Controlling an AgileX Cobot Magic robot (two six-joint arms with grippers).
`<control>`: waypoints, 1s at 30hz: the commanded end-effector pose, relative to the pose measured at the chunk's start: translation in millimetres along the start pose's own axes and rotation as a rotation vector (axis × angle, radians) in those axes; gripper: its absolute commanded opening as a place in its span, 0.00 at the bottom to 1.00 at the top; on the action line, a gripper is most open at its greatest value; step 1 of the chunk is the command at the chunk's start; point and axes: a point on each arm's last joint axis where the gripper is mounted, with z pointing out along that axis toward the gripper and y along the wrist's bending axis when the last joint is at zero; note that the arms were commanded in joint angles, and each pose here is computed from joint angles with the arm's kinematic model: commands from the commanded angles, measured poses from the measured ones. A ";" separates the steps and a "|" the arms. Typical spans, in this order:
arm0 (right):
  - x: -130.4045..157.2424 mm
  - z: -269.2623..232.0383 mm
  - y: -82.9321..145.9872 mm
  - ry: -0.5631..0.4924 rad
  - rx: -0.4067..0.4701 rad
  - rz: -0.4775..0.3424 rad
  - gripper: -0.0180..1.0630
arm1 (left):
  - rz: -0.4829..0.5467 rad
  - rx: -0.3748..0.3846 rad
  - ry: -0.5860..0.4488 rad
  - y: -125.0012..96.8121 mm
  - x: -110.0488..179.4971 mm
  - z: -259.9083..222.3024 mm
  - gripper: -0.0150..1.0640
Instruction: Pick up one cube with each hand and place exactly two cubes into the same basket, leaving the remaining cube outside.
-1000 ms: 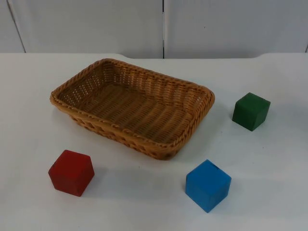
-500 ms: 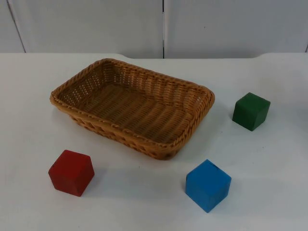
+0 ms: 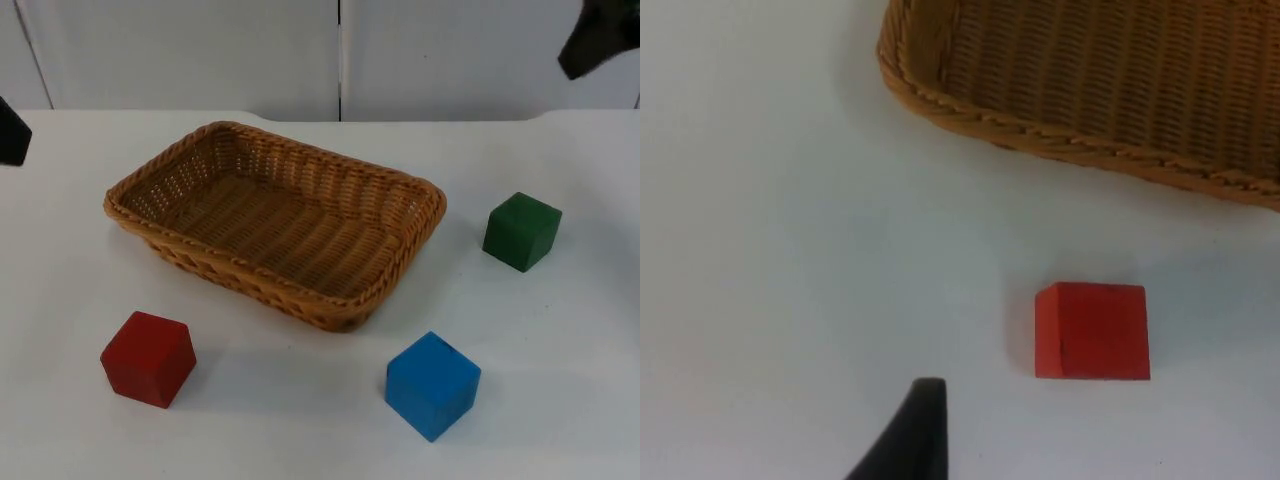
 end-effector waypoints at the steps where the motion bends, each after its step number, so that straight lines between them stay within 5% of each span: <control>1: -3.1 9.5 7.5 0.016 -0.021 -0.052 0.99 | -0.001 0.005 -0.006 1.2 -3.2 3.7 0.99; 13: 8.7 54.8 11.1 0.104 -0.070 -0.123 0.99 | 0.116 0.074 0.070 -20.5 -5.9 34.2 0.99; 30: 21.0 98.2 7.0 0.136 -0.068 -0.105 0.99 | 0.077 0.095 0.236 -15.7 1.1 98.4 0.99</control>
